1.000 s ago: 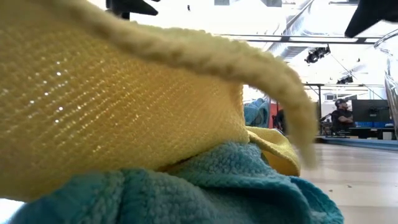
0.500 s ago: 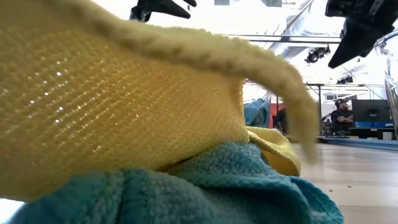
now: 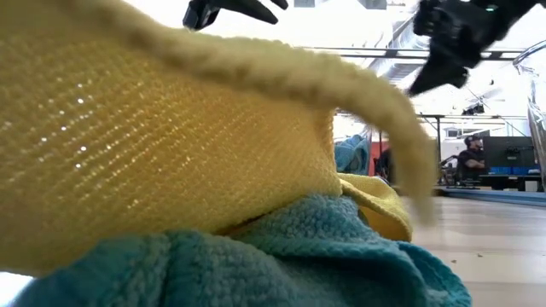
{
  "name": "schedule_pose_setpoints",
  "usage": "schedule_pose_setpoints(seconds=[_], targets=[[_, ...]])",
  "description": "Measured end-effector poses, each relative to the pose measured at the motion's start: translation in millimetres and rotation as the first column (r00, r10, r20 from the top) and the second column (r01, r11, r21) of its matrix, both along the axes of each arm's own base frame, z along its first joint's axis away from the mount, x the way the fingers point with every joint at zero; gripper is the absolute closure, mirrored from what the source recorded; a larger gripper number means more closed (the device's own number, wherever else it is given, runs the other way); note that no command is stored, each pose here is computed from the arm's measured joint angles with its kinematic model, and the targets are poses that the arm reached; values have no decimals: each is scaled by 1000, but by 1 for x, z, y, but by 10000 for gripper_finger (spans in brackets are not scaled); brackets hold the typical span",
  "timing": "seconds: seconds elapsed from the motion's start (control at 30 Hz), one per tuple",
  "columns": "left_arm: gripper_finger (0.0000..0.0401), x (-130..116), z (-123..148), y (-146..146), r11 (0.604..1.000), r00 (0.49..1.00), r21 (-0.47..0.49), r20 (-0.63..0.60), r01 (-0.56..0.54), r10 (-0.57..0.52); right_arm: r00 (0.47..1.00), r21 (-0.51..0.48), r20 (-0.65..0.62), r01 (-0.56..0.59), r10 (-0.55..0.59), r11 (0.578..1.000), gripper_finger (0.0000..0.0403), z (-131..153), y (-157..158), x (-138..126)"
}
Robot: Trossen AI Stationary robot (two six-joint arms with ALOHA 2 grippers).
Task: Sort microfiber towel by color & place in baskets
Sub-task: Put the yellow towel in the bottom transparent bin
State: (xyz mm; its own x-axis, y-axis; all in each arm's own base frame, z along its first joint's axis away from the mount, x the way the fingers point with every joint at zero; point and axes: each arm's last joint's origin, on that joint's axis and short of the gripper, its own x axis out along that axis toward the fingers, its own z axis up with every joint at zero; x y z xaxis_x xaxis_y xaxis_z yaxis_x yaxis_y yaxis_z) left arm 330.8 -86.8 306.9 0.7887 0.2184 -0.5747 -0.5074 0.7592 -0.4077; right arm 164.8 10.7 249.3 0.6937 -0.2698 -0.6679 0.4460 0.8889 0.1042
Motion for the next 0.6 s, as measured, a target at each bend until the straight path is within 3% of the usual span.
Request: schedule_pose_setpoints(seconds=[0.13, 0.23, 0.43, 0.6], targets=[[323, -3, 1, -7, 999, 999, 28, -8, 43, -43, 993, 7, 113, 15, -16, 1000, 402, 8, -15, 17], [324, -6, -1, -14, 992, 994, 79, -47, 102, -98, 991, 63, 130, -26, 18, 998, 389, 17, -30, 34], [324, -11, -14, -27, 961, 966, 171, -178, 219, -189, 999, 6, 19, -43, 43, 999, 330, 35, -67, 83], [324, -9, -23, -35, 954, 957, 175, -204, 245, -208, 994, -11, -106, -25, 24, 1000, 270, 47, -100, 133]])
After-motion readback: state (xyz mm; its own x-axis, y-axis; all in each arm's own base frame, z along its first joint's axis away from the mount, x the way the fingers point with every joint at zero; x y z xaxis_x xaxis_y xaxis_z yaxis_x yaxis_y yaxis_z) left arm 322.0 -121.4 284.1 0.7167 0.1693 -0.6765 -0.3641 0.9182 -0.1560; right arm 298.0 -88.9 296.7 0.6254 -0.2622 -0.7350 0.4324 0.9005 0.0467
